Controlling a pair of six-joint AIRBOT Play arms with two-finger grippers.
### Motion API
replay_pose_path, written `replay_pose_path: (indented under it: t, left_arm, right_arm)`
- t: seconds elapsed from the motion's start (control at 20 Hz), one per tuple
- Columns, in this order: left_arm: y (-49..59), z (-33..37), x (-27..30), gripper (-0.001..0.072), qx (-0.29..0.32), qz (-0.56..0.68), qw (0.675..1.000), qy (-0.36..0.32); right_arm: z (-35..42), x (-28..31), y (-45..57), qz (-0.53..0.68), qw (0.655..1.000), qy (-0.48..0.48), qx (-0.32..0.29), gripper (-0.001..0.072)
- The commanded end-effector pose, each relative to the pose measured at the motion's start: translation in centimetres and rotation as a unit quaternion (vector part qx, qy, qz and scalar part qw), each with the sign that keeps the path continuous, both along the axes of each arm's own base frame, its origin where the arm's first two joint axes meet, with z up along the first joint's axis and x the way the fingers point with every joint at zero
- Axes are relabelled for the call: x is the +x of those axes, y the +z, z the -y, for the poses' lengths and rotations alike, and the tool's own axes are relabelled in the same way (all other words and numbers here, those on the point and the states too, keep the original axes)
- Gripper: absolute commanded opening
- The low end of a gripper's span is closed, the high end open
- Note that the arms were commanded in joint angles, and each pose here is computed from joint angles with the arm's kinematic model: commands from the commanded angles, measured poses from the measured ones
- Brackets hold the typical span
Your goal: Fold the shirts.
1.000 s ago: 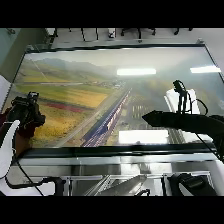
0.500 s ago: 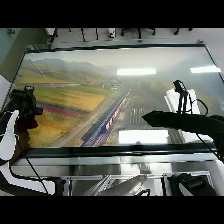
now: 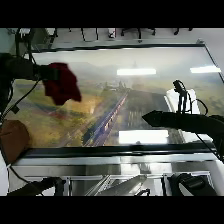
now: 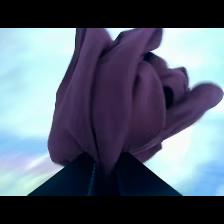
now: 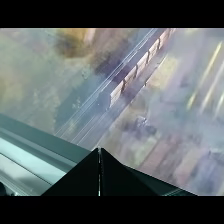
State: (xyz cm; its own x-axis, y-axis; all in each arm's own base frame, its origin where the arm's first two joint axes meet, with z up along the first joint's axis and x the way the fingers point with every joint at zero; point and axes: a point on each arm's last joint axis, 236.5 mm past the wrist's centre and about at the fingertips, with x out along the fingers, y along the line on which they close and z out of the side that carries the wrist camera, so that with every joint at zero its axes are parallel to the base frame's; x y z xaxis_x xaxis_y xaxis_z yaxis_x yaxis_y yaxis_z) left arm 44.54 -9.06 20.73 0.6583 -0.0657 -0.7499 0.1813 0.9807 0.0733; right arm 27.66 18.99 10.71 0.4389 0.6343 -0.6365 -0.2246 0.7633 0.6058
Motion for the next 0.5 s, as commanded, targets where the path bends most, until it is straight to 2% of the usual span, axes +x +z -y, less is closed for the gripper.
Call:
replay_pose_path:
  t: [0.0, 0.2, 0.3, 0.35, 0.4, 0.45]
  left_arm:
    - [3.0, 11.8, -5.6, 0.0014, -0.088, 0.001, 0.988, -0.128]
    - [-6.7, 19.0, -8.4, 0.0016, -0.062, -0.099, 0.975, -0.187]
    - [-11.7, 22.4, -9.5, 0.0016, -0.076, -0.142, 0.966, -0.201]
    - [-13.8, 23.9, -10.0, 0.0091, -0.093, -0.166, 0.960, -0.205]
    - [-15.4, 24.9, -10.5, 0.0425, -0.107, -0.193, 0.954, -0.204]
    - [-16.2, 25.1, -10.7, 0.0628, -0.115, -0.216, 0.949, -0.200]
  right_arm:
    - [-0.2, -0.1, 0.1, -0.002, 1.000, 0.001, 0.006, 0.0026]
    - [-0.3, -0.5, -0.1, -0.010, 1.000, 0.007, 0.005, 0.0028]
    - [-0.3, -0.5, -0.1, -0.010, 1.000, 0.006, 0.005, 0.0035]
    - [-0.3, -0.5, -0.1, -0.011, 1.000, 0.006, 0.005, 0.0108]
    - [-0.3, -0.4, -0.3, -0.013, 1.000, 0.007, 0.004, 0.0285]
    - [-0.3, -0.4, -0.2, -0.013, 1.000, 0.006, 0.005, 0.0348]
